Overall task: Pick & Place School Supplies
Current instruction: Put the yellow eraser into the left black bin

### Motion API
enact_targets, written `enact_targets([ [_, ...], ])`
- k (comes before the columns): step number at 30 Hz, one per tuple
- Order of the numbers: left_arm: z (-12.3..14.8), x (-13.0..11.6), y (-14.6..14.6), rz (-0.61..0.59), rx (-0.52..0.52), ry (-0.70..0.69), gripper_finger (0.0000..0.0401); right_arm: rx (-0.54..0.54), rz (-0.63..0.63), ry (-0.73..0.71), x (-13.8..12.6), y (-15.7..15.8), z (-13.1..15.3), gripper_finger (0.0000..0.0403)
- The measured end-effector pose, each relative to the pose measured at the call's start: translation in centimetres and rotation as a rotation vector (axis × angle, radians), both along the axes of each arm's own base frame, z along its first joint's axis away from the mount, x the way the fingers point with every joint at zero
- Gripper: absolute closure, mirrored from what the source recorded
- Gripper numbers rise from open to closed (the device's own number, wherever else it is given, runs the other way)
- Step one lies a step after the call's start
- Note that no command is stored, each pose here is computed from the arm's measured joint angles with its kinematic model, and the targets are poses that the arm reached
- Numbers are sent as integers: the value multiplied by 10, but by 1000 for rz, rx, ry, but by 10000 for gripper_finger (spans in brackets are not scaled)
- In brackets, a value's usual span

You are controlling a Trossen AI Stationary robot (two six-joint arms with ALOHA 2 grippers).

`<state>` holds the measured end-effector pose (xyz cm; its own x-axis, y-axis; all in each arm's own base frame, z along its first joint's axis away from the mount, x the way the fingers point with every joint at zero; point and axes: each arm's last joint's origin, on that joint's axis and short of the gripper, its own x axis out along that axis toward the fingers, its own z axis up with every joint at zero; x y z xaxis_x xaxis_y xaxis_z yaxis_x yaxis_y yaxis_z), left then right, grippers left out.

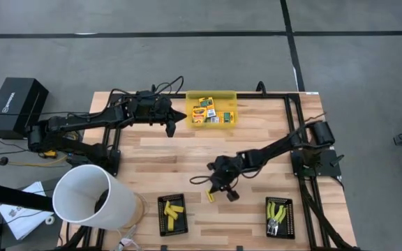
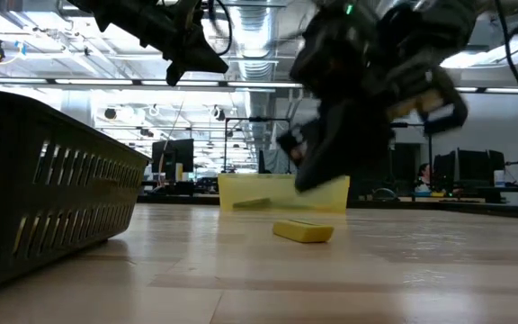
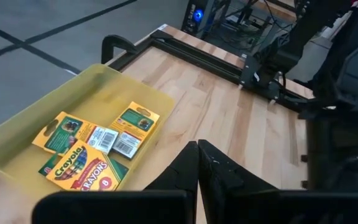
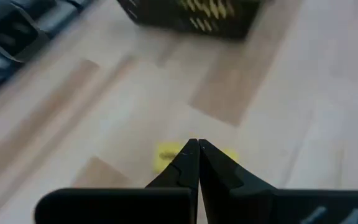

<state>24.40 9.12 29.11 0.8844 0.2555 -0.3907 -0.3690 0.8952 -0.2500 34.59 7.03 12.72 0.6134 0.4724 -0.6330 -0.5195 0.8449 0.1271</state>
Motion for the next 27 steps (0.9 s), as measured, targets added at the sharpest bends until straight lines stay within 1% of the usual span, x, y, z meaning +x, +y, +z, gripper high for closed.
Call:
enact_targets([
  [2, 0, 0, 0, 0, 1, 1, 401, -6, -4, 31, 0, 0, -9, 403],
  [5, 0, 0, 0, -1, 1, 1, 401, -1, -8, 36, 2, 2, -14, 403],
  [7, 0, 0, 0, -3, 5, 2, 401, 7, -16, 63, 0, 3, -18, 403],
  [27, 0, 0, 0, -4, 4, 2, 401, 11, -21, 63, 1, 3, -18, 403],
])
